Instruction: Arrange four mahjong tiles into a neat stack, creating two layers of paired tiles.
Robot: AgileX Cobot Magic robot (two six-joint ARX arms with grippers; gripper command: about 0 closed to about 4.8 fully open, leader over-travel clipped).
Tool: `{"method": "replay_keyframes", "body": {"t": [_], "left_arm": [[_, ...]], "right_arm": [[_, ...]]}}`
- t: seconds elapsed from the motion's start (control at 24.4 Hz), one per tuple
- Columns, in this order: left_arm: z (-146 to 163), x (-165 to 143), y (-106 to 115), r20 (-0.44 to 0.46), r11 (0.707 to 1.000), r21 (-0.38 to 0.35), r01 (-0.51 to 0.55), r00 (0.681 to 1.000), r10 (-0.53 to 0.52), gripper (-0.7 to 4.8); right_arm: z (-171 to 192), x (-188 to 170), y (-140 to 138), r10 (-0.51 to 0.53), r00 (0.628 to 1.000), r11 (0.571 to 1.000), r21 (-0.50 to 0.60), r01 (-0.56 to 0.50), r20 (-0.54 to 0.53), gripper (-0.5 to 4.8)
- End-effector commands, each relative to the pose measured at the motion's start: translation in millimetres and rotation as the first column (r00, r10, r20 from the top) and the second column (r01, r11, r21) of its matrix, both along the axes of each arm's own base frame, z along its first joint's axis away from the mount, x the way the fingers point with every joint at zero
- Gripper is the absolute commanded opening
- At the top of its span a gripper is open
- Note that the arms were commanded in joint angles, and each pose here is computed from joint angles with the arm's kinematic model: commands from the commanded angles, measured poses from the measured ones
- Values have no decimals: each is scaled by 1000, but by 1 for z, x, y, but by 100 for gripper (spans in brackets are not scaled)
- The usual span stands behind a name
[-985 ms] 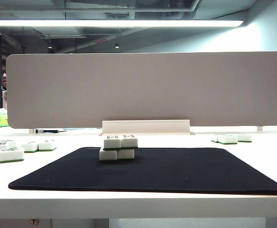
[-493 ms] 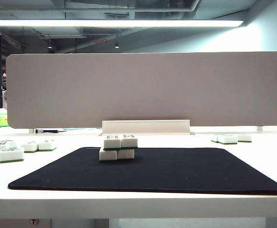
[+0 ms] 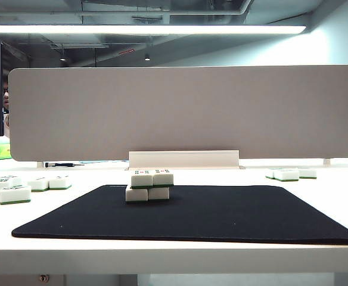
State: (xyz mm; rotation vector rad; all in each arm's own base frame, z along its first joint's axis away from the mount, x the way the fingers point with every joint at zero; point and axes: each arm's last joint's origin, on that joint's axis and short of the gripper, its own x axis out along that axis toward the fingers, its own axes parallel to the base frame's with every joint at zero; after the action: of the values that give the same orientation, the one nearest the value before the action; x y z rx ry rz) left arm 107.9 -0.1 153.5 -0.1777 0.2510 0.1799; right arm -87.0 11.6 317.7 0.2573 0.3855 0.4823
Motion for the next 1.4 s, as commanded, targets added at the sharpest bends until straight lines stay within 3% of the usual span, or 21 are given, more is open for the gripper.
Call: {"method": "replay_keyframes", "body": {"t": [0.04,0.33,0.66,1.4], "left_arm": [[-5,-2,4,42,1000,-8,-31,999,31,8],[-10,-10,7,26,998,1,-56,998,56,8],[-7,-12,3,51,981,140,137,988,-146,8],[-6,-12,3,60,981,131,140,987,-149,8]], "right_arm": [[0,-3,0,4,999,1000,0,-4,32,-1],[0,-3,0,4,999,1000,0,-4,32,-1],[0,-3,0,4,999,1000,0,-4,32,-1],[0,-3,0,4,999,1000,0,-4,32,-1]]}}
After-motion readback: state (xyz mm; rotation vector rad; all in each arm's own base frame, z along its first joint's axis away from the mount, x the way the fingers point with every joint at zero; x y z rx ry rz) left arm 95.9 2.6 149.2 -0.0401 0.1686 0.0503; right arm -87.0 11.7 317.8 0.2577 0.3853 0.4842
